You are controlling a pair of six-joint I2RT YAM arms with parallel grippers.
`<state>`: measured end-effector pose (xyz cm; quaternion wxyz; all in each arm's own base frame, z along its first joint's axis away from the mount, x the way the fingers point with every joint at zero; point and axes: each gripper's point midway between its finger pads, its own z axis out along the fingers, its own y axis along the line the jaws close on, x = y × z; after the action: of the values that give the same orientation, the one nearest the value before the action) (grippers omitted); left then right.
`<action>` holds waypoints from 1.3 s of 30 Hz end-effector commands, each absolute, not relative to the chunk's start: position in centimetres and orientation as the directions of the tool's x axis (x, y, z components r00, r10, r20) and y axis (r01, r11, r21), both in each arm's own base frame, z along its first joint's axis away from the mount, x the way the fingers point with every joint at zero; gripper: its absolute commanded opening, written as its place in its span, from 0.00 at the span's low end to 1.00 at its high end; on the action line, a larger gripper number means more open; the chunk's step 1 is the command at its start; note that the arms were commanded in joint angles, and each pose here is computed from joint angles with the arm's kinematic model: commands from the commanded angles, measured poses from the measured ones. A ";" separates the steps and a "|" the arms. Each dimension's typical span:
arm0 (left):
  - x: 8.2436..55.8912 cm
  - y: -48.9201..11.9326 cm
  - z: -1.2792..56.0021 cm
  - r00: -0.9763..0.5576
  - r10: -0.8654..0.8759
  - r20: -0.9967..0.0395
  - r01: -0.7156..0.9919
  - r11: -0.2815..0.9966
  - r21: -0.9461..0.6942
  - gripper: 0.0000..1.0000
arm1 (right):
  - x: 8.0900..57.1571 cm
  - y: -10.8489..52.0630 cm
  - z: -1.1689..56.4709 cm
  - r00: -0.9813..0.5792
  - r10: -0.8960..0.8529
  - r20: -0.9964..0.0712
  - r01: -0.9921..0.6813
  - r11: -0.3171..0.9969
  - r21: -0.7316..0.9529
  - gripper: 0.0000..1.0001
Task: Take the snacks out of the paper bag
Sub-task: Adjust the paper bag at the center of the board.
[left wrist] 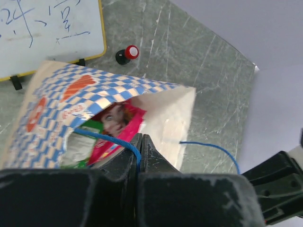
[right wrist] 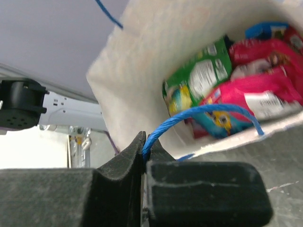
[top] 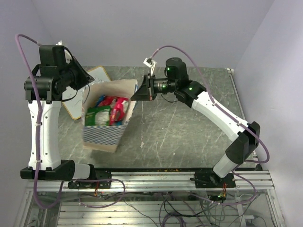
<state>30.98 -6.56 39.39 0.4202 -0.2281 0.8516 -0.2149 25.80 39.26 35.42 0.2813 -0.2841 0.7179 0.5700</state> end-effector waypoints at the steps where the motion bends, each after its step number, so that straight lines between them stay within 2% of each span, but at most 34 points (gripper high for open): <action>1: 32.1 -7.3 44.7 -0.432 -0.505 -0.747 0.011 0.825 -0.564 0.07 | 23.9 38.8 37.6 -0.634 -0.065 -0.771 -0.772 0.109 0.626 0.00; 3: 32.6 -8.9 44.7 -0.445 -0.515 -0.733 0.088 0.789 -0.608 0.07 | 23.7 37.8 34.7 -0.654 -0.113 -0.748 -0.753 0.191 0.630 0.00; 6: 32.9 -12.2 45.0 -0.488 -0.553 -0.675 0.246 0.655 -0.714 0.07 | 22.4 35.8 30.6 -0.692 -0.192 -0.696 -0.717 0.289 0.634 0.00; 8: 32.4 -14.4 44.6 -0.547 -0.570 -0.614 0.320 0.535 -0.782 0.07 | 21.3 34.5 28.4 -0.707 -0.234 -0.667 -0.703 0.329 0.630 0.00; 10: 32.0 -15.2 43.5 -0.584 -0.566 -0.582 0.340 0.480 -0.809 0.07 | 20.1 33.5 27.1 -0.708 -0.271 -0.652 -0.704 0.332 0.628 0.00; 16: 29.7 -16.4 40.7 -0.680 -0.499 -0.537 0.320 0.457 -0.830 0.07 | 16.2 34.0 25.8 -0.688 -0.358 -0.631 -0.719 0.217 0.661 0.00; 24: 27.6 -19.5 43.7 -0.662 -0.511 -0.548 0.428 0.343 -0.836 0.07 | 13.0 37.3 25.3 -0.642 -0.421 -0.640 -0.747 0.157 0.646 0.00; 27: 27.2 -20.0 44.8 -0.633 -0.499 -0.592 0.476 0.351 -0.806 0.07 | 13.0 38.1 24.5 -0.650 -0.429 -0.628 -0.745 0.192 0.640 0.00; 31: 27.2 -20.2 44.2 -0.633 -0.452 -0.628 0.496 0.386 -0.778 0.07 | 14.0 37.7 23.1 -0.693 -0.417 -0.588 -0.716 0.302 0.629 0.00; 39: 25.2 -21.4 44.1 -0.681 -0.395 -0.616 0.530 0.314 -0.787 0.07 | 13.2 37.2 22.4 -0.791 -0.332 -0.513 -0.610 0.376 0.698 0.00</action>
<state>27.41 -20.09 40.38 0.3737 -0.0248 0.7511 -0.5436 13.69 37.23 21.89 0.1464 -0.3320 0.8065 0.4668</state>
